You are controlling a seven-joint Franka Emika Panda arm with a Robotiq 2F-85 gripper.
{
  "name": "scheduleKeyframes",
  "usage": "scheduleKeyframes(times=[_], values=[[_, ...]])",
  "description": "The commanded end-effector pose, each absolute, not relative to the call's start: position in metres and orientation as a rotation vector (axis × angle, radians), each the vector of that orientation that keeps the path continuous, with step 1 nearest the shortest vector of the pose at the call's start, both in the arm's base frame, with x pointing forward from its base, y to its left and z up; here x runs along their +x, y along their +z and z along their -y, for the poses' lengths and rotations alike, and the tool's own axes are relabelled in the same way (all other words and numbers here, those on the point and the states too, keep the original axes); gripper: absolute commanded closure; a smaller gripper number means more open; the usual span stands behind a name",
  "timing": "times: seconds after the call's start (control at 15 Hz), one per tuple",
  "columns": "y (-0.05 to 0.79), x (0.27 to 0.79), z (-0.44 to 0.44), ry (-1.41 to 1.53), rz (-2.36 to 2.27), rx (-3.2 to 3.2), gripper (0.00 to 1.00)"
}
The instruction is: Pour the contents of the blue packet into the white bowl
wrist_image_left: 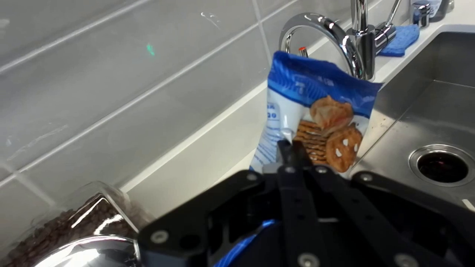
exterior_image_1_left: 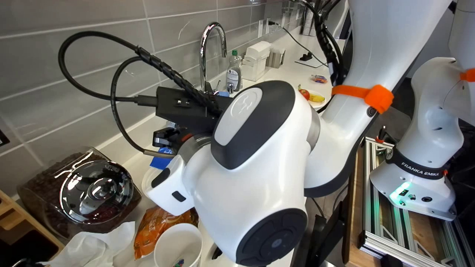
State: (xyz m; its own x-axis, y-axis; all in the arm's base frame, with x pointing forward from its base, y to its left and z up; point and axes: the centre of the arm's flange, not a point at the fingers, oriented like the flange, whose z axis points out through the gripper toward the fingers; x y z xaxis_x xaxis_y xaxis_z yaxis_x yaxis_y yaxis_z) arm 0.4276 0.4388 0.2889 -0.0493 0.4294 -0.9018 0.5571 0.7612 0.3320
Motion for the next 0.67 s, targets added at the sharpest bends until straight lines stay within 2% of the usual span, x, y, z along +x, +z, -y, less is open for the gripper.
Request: scheduleKeyframes(times=[0.0, 0.6], values=[[0.2881, 0.4264, -0.4423, -0.148, -1.649, 0.728, 1.0], [0.2893, 0.4229, -0.4449, -0.197, -1.649, 0.616, 1.0]])
